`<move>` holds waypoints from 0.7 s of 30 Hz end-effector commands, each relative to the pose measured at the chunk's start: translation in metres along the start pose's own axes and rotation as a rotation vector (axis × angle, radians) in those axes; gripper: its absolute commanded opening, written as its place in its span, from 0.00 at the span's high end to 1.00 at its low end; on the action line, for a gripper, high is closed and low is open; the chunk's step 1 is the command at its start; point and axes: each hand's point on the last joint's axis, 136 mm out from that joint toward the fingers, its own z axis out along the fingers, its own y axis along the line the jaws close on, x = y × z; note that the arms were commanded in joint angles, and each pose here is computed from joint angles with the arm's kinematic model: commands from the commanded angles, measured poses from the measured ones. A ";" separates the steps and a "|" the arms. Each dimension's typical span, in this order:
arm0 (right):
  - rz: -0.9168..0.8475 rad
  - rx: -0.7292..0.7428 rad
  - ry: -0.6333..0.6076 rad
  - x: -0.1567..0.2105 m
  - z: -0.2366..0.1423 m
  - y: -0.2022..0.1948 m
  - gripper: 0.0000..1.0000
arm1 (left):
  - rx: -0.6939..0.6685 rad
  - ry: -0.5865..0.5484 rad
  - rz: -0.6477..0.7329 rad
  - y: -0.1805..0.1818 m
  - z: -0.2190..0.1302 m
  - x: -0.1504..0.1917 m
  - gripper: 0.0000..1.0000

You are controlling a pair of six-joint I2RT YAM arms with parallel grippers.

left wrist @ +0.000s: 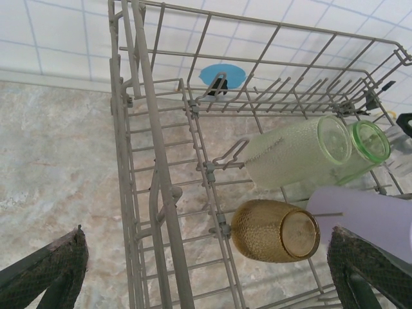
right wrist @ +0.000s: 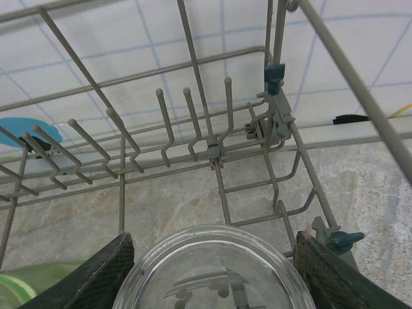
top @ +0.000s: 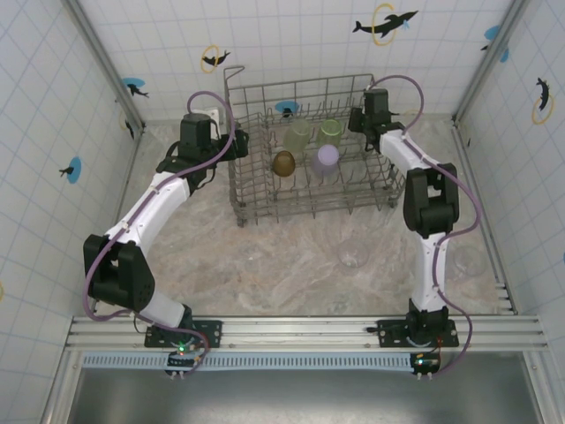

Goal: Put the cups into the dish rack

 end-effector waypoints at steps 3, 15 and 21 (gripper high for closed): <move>-0.019 -0.006 -0.085 -0.021 0.007 0.014 0.64 | -0.007 -0.049 0.016 0.001 -0.012 -0.013 0.03; -0.024 -0.011 -0.063 -0.010 0.010 0.025 0.27 | -0.058 -0.051 0.017 0.011 -0.021 -0.008 0.03; 0.000 -0.025 -0.074 -0.021 -0.002 0.029 0.15 | -0.079 -0.049 0.013 0.016 -0.025 -0.002 0.03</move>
